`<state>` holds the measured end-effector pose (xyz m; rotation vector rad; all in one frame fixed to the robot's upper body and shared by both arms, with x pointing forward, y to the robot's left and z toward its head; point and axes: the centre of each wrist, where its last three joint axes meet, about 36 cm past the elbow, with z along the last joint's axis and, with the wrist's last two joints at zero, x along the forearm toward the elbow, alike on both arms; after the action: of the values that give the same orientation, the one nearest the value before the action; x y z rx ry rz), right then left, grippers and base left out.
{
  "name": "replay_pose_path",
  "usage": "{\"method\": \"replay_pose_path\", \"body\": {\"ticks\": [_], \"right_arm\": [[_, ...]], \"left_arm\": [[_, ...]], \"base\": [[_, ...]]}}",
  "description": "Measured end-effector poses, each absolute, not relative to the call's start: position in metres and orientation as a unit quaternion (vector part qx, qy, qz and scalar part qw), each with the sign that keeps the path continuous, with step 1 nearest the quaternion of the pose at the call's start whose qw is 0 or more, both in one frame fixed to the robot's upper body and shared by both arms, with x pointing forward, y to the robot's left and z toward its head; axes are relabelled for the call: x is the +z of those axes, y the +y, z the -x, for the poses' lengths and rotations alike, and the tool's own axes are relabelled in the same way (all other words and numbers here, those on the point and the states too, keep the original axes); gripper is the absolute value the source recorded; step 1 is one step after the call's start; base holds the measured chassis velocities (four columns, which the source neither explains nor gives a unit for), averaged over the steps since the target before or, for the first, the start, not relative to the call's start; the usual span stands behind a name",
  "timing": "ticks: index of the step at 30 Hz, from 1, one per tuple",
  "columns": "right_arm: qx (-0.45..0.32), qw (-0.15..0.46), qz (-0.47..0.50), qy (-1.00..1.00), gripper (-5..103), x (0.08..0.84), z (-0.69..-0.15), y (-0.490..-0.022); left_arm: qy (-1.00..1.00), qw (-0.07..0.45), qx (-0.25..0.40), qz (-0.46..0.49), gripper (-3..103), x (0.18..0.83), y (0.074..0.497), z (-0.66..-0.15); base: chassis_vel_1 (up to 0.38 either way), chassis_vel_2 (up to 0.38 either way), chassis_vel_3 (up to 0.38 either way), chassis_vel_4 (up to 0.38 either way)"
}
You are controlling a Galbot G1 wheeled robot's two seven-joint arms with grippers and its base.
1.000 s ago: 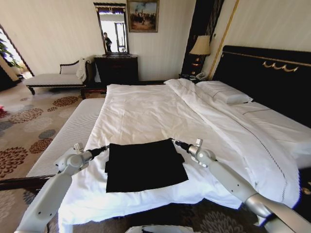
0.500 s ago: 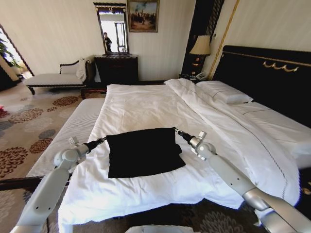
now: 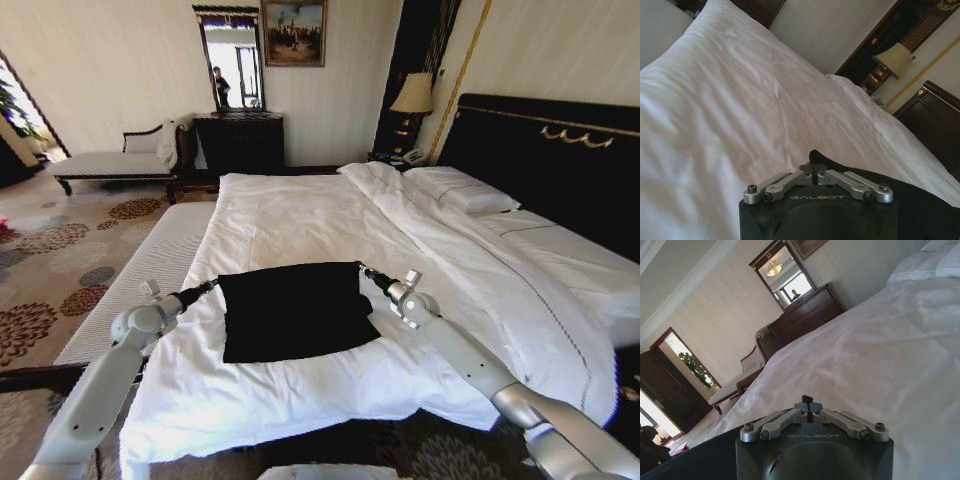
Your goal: Fold the clothes on the bed.
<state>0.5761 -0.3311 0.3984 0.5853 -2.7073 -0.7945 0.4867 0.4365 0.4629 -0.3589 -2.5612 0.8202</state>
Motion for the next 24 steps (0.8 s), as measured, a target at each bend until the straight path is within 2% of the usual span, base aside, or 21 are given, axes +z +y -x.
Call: {"method": "replay_pose_path", "body": {"ticks": [12,19,24], "right_arm": [[-0.275,0.153,-0.199,-0.928,0,0.365,-0.486,-0.347],[-0.269,0.157,-0.196,-0.930,0,0.365,-0.461,-0.355],[-0.263,0.161,-0.197,-0.931,0,0.363,-0.450,-0.357]], "left_arm": [[-0.922,0.231,0.270,0.154,0,0.451,0.432,-0.443],[-0.927,0.262,0.216,0.160,0,0.437,0.443,-0.411],[-0.932,0.260,0.182,0.177,0,0.430,0.445,-0.392]], "base": [[0.000,0.000,0.000,0.000],[0.000,0.000,0.000,0.000],[0.000,0.000,0.000,0.000]]}}
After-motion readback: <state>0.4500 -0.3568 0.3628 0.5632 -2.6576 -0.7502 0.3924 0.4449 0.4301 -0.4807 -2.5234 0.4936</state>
